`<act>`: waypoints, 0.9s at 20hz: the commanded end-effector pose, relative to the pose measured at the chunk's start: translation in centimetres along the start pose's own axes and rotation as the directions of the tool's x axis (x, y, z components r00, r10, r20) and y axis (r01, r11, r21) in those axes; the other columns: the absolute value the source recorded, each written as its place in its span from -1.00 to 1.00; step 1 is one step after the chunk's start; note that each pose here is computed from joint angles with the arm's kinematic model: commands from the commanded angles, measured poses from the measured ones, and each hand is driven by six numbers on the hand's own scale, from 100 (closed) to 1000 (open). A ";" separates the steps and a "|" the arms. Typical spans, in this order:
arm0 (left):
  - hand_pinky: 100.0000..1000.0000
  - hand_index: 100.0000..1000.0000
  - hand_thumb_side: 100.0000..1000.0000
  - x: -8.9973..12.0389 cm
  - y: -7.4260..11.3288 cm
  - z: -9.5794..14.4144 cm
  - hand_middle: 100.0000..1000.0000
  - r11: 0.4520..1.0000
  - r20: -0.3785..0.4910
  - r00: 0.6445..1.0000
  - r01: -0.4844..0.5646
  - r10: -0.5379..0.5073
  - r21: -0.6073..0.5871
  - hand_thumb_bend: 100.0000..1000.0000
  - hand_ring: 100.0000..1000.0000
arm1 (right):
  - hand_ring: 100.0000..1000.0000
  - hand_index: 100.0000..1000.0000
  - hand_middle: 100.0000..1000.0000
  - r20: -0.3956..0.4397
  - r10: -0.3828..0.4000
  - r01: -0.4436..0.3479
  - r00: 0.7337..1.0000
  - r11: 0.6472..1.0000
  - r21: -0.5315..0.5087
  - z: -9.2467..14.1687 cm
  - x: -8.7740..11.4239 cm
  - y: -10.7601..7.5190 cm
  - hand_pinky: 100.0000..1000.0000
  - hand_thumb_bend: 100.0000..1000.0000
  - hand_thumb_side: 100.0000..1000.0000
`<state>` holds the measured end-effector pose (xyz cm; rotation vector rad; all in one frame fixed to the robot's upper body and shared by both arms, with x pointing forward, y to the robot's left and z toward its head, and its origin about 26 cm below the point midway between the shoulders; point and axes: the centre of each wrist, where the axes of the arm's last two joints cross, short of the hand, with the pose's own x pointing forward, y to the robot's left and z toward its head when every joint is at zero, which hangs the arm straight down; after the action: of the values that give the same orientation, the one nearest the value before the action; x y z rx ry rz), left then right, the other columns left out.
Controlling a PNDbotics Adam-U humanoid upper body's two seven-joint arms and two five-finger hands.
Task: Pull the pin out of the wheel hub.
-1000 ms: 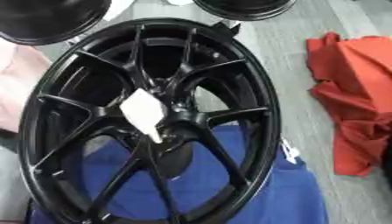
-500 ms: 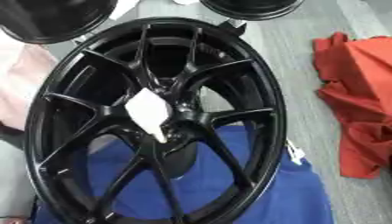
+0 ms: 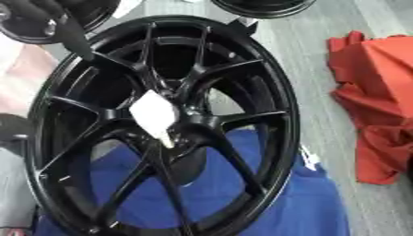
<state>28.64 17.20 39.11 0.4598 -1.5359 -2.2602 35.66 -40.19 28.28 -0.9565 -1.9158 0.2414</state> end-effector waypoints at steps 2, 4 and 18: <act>0.61 0.77 -0.19 -0.1 1.2 -1.6 0.54 0.999 -0.004 1.000 -0.012 0.012 0.041 -0.18 0.56 | 0.21 0.30 0.30 0.026 0.013 -0.013 1.000 1.000 -0.013 -0.5 0.8 -0.8 0.49 -1.00 0.47; 0.61 0.77 -0.18 -0.3 1.6 -2.5 0.54 0.998 0.007 1.000 -0.024 0.023 0.056 -0.21 0.56 | 0.21 0.30 0.30 0.027 0.010 -0.010 1.000 1.000 -0.010 -0.6 0.8 -0.7 0.49 -1.00 0.47; 0.60 0.76 -0.15 -0.7 2.3 -6.6 0.56 0.997 0.085 0.994 -0.073 0.074 -0.016 -0.26 0.56 | 0.20 0.30 0.30 0.039 -0.015 0.015 0.999 1.000 -0.002 -0.8 1.2 0.0 0.49 -1.00 0.48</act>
<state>32.73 11.40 38.14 0.2905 -1.5536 -2.2443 36.33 -39.34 28.15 -0.9174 -1.9295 0.2449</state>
